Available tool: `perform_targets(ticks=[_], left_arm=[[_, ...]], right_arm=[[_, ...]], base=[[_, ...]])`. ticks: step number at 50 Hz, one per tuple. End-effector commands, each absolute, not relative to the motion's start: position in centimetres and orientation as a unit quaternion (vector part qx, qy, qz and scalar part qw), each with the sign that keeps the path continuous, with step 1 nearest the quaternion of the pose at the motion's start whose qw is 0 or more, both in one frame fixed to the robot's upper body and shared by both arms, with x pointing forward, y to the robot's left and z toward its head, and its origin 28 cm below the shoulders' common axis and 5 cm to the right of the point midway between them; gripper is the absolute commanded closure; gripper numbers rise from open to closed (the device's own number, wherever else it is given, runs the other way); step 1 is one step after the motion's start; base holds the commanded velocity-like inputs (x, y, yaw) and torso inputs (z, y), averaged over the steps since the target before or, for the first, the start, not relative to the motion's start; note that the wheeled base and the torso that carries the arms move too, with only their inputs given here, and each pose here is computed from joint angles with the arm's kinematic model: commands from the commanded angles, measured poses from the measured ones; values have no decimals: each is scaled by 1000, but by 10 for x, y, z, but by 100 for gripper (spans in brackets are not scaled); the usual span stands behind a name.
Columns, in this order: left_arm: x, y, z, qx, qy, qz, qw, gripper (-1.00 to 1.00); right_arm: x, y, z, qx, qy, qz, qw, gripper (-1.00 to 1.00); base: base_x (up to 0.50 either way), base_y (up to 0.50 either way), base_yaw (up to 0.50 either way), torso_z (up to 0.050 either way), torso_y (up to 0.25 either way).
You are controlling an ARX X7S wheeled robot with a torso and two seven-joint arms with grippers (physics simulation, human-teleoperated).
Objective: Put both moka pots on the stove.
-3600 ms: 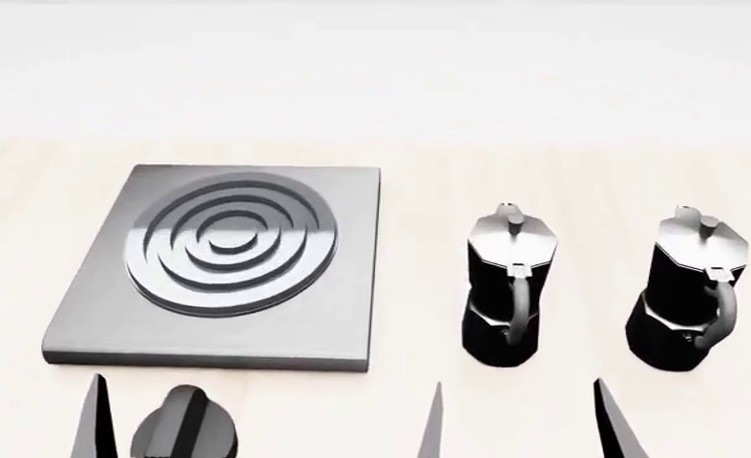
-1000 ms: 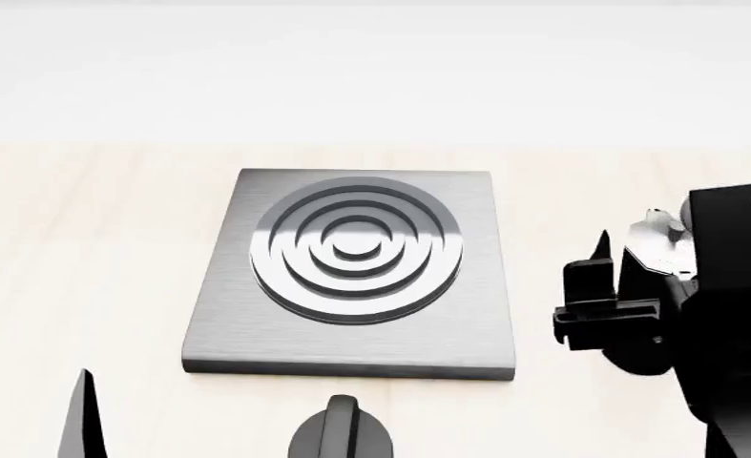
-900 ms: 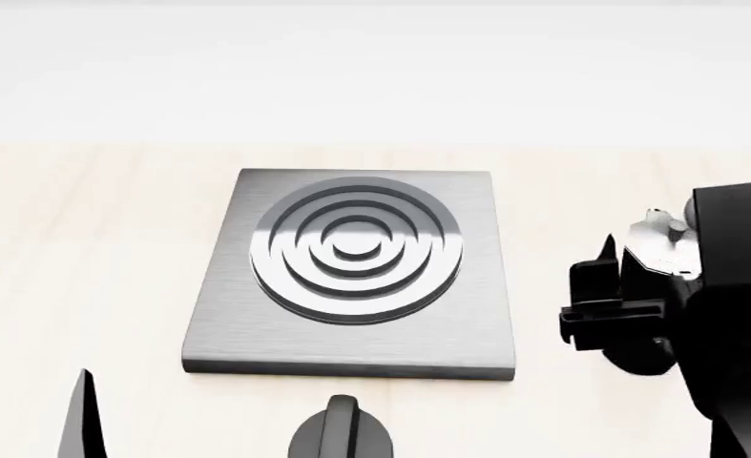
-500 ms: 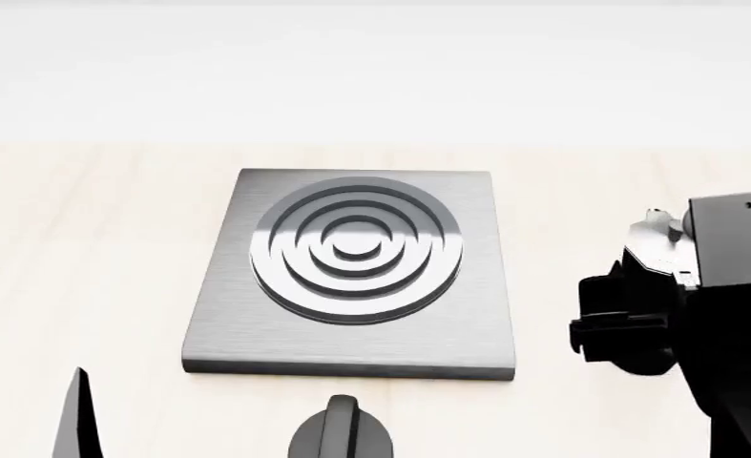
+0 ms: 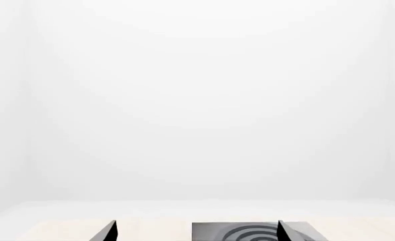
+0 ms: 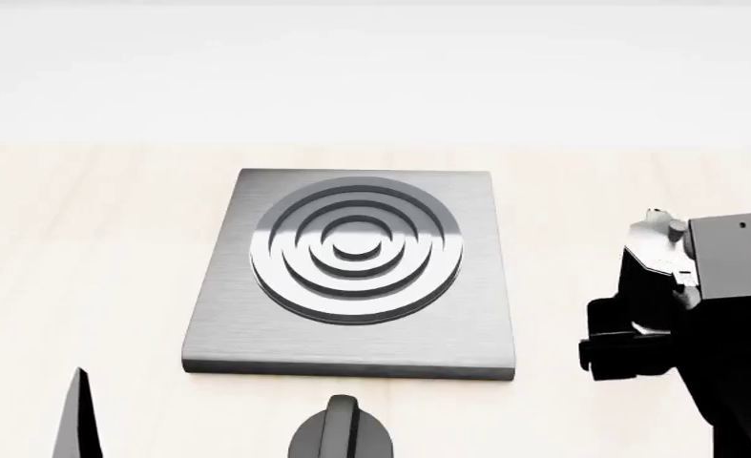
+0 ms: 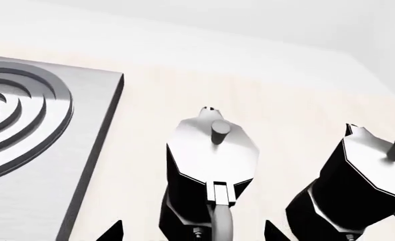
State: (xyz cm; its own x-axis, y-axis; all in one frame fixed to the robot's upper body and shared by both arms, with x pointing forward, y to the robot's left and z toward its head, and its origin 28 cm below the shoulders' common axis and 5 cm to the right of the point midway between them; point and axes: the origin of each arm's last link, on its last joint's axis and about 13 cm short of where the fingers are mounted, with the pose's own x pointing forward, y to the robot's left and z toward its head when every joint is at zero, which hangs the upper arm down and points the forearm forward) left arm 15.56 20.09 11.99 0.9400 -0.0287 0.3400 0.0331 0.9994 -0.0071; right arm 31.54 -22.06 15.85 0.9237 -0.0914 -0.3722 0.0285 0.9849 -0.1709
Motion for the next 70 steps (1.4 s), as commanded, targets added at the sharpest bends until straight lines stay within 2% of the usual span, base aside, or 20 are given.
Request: perform_targets(ticks=[1,19,45,46,62,70], left_arm=[[156,200,119,-6,-172,-16,985,-100],[156,199,119,-6,-171,-18,985,-100],[156,199,119,-6,-171,-20,985,-100],[156,199,119,-6,-171,-20,985,-100],[156,198,119,-5,-171,-21,985,-100],[156,198,119,-5,-170,-21,985,-100]], right_arm=[[325,-225,148,-80,210,-30,974,-100],[340,-230,135,-76,229,-38,970,-100],[340,-232,131,-72,231,-44,969,-100],[340,-232,131,-73,232,-44,969,100],[341,-231,126,-75,231,-37,969,100],[339,-225,136,-75,200,-22,977,100]], base=[[0,0,0,0,0],[0,0,0,0,0],[0,0,0,0,0],[0,0,0,0,0],[1,0,0,0,0],[1,0,0,0,0]])
